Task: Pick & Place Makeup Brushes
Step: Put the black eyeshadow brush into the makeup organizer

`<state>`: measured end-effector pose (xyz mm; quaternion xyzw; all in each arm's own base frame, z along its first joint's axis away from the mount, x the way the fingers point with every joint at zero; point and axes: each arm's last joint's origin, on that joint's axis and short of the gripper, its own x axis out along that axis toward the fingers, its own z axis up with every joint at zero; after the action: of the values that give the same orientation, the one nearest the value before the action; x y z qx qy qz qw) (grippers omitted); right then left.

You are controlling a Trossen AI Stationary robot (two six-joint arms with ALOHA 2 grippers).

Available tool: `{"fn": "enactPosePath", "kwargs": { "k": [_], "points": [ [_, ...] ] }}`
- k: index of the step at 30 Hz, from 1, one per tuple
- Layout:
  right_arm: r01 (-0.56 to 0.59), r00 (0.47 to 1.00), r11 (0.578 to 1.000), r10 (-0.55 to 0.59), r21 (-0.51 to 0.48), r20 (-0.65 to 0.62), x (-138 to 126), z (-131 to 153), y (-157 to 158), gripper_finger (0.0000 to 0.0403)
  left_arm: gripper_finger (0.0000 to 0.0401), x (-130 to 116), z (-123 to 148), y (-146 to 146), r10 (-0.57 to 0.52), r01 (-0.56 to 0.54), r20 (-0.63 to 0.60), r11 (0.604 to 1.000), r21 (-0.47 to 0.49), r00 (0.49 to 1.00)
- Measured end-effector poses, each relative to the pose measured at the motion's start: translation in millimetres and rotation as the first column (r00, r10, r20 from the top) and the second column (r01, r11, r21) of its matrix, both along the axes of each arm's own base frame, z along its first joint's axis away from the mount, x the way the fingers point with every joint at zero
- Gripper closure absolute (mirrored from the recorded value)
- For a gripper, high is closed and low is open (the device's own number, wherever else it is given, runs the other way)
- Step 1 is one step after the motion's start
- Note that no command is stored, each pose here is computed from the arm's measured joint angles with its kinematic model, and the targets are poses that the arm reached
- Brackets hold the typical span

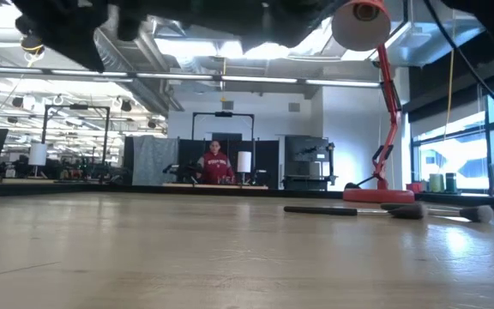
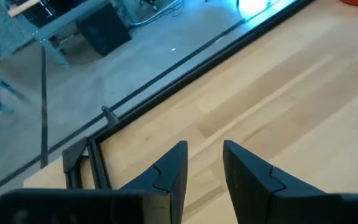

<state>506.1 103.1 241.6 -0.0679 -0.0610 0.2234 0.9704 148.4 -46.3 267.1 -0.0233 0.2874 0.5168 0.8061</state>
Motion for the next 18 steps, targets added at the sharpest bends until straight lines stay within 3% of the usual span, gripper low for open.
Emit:
{"fn": "enactPosePath", "kwargs": {
  "k": [6, 10, 18],
  "points": [
    [-0.048, 0.997, 0.999, 0.048, 0.003, 0.06, 23, -1, 22, 0.0386, 0.0304, -3, -21, 7, 0.014, -0.013, -0.044, 1.0, 0.02, 0.999],
    [-0.052, 0.994, 0.999, 0.053, -0.008, 0.1, 36, 4, 28, 0.0386, 0.0304, -7, -33, 9, 0.057, -0.057, -0.048, 0.998, -0.016, 0.997],
    [-0.097, 0.986, 0.995, 0.096, 0.001, 0.138, 55, -1, 33, 0.0386, 0.0304, -12, -35, 10, 0.06, -0.061, -0.08, 0.998, -0.01, 0.995]
  ]
}}
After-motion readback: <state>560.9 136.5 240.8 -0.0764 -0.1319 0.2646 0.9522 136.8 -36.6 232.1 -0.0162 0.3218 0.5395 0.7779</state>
